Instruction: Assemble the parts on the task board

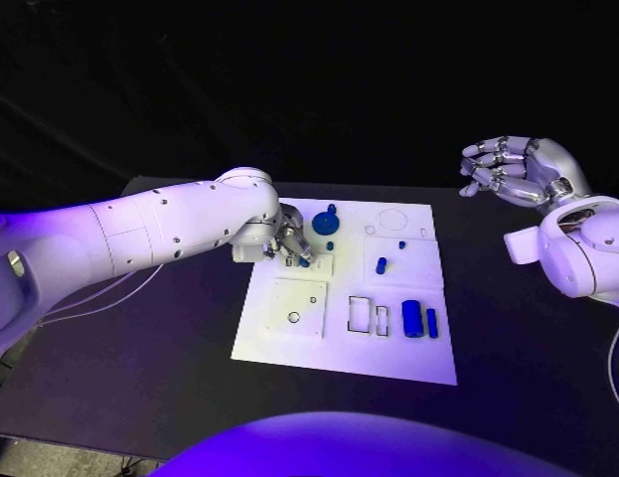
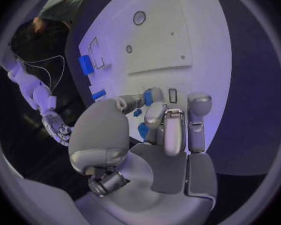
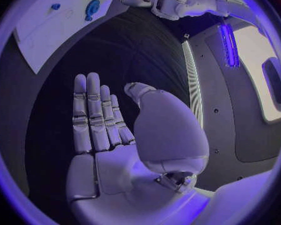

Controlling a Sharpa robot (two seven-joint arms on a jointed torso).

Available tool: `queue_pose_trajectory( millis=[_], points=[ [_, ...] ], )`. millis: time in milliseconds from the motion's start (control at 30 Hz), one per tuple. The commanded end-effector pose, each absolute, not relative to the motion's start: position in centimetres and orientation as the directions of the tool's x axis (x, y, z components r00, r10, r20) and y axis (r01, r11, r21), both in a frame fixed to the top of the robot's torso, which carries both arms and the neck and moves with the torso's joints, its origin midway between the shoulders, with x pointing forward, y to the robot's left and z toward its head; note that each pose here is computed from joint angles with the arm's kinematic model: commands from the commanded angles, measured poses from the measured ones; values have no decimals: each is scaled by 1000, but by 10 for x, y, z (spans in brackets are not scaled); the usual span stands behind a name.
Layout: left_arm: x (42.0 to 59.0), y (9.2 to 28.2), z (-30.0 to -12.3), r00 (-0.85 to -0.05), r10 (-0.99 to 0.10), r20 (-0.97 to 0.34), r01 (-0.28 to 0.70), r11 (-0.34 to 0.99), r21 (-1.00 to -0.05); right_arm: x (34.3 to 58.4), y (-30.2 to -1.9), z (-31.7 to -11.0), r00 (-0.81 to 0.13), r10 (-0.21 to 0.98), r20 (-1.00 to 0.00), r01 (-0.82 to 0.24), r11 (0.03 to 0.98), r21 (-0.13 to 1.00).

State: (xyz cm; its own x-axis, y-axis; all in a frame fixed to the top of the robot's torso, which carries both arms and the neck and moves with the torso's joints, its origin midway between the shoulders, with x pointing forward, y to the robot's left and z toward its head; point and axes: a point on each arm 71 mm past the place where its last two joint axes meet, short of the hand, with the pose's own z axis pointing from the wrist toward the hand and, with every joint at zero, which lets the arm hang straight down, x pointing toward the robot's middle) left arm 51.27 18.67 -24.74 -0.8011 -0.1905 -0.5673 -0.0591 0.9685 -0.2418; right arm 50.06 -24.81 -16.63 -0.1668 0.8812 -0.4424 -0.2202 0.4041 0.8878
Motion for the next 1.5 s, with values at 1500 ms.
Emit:
queue_pose_trajectory(
  millis=[1500],
  points=[
    [512, 191, -254, -815, -158, -557, -60, 980, -190, 500, -248, -165, -169, 880, -443, -236, 400, 885]
  ],
)
